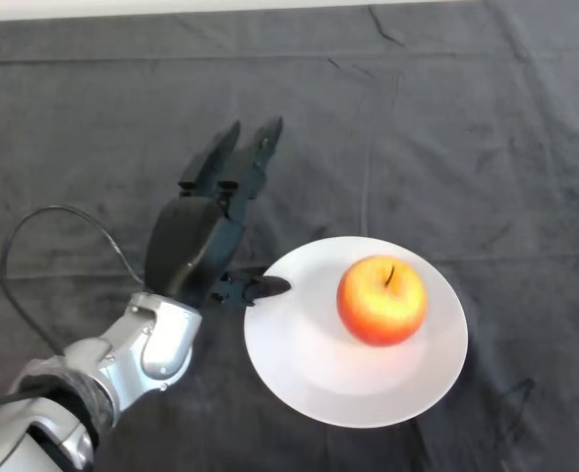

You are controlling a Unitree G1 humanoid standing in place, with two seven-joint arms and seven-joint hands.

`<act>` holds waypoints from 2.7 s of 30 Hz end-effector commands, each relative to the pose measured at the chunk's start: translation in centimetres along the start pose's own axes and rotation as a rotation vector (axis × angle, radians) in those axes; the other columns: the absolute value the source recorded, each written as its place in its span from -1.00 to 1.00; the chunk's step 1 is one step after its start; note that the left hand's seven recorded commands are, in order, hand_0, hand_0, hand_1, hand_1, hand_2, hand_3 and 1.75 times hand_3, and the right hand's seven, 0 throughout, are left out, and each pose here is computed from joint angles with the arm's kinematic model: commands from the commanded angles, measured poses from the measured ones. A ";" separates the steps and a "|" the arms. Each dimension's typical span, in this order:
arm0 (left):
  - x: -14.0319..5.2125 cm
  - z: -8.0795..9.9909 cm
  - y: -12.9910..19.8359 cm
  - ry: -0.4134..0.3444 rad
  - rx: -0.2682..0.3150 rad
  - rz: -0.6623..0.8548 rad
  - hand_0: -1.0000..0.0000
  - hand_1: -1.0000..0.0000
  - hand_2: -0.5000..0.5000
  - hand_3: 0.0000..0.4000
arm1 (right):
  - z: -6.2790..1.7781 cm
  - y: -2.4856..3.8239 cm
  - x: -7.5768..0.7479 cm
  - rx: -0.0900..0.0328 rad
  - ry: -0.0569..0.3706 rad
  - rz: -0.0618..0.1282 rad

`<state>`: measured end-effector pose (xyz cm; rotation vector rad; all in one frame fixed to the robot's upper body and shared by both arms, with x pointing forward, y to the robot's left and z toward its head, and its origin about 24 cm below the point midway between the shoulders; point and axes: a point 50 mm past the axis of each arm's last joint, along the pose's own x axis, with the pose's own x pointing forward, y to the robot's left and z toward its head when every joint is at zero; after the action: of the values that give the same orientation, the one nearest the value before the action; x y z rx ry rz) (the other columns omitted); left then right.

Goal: Move the apple to the plate

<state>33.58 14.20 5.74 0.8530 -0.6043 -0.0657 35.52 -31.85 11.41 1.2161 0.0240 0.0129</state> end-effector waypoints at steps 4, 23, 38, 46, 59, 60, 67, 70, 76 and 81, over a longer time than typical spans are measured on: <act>-0.2 -2.9 4.1 0.090 0.087 0.102 1.00 1.00 0.00 -1.00 | 0.63 -1.10 -0.85 0.006 -0.019 -0.031; -3.5 -7.1 10.3 0.281 0.186 0.286 1.00 1.00 0.00 -1.00 | 0.63 -1.10 -0.85 0.006 -0.019 -0.031; -10.0 -10.4 16.9 0.518 0.309 0.485 1.00 1.00 0.00 -1.00 | 0.63 -1.10 -0.85 0.006 -0.019 -0.031; -13.1 -11.3 19.1 0.640 0.372 0.574 1.00 1.00 0.00 -1.00 | 0.63 -1.10 -0.85 0.006 -0.019 -0.031; -16.3 -12.0 19.7 0.803 0.396 0.674 1.00 1.00 0.00 -1.00 | 0.62 -1.11 -0.85 0.005 -0.019 -0.031; -16.5 -12.0 19.6 0.813 0.396 0.677 1.00 1.00 0.00 -1.00 | 0.62 -1.11 -0.85 0.005 -0.019 -0.031; -17.1 -12.2 19.8 0.869 0.382 0.695 1.00 1.00 0.00 -1.00 | 0.62 -1.11 -0.85 0.005 -0.020 -0.031; -17.0 -12.3 19.8 0.884 0.373 0.705 1.00 1.00 0.00 -1.00 | 0.62 -1.11 -0.85 0.005 -0.020 -0.031; -16.9 -12.4 19.8 0.897 0.355 0.718 1.00 1.00 0.00 -1.00 | 0.61 -1.11 -0.85 0.004 -0.020 -0.031; -16.9 -12.4 19.8 0.901 0.344 0.721 1.00 1.00 0.00 -1.00 | 0.61 -1.11 -0.85 0.004 -0.020 -0.031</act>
<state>23.31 40.03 5.69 0.8251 -0.0438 1.0420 35.51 -31.87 11.43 1.2157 0.0236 0.0127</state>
